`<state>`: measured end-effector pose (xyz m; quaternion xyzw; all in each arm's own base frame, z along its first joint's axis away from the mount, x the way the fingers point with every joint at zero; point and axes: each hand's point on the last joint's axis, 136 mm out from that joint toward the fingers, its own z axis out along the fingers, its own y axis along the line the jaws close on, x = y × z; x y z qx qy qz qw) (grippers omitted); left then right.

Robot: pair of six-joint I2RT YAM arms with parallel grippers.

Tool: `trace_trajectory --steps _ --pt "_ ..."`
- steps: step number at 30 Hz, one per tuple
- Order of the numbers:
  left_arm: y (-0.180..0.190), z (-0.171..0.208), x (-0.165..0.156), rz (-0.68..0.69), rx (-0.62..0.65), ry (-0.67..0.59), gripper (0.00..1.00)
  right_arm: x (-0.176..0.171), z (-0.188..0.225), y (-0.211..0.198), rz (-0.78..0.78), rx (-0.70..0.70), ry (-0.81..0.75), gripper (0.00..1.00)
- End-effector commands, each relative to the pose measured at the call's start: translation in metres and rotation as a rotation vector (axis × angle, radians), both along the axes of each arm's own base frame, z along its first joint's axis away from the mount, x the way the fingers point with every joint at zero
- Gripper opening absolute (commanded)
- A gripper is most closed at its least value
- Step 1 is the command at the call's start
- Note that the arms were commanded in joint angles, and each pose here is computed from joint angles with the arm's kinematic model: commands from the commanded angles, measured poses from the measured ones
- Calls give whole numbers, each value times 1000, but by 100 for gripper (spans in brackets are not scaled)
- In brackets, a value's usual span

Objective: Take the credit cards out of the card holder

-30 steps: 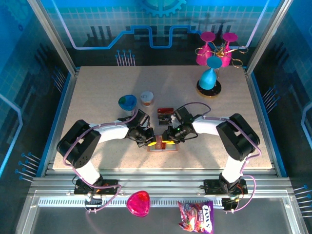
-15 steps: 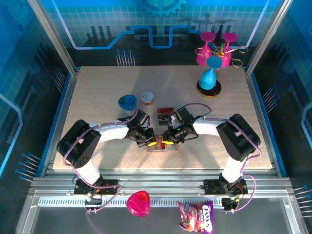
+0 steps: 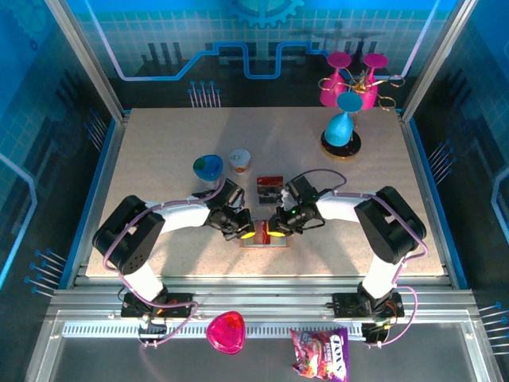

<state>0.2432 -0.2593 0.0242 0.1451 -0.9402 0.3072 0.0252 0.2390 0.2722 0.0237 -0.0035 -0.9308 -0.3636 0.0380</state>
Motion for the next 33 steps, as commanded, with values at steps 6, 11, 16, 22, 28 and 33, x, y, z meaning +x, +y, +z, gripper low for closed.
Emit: trace_trajectory --steps 6,11,16,22,28,33 --pt "-3 -1 -5 -33 8 27 5 1 3 -24 -3 -55 -3 12" --pt "-3 -1 -5 -35 9 27 5 -3 2 -40 17 -113 4 11" --pt "-3 -1 -4 -35 8 24 5 8 16 -39 26 -126 -35 11" --pt "-3 -2 -5 -32 6 25 5 10 21 -36 29 -130 -46 11" --pt "-2 -2 -5 -33 5 25 5 8 25 -37 41 -157 -53 9" --pt "-2 -4 -6 -31 3 28 5 8 29 -32 54 -156 -55 8"
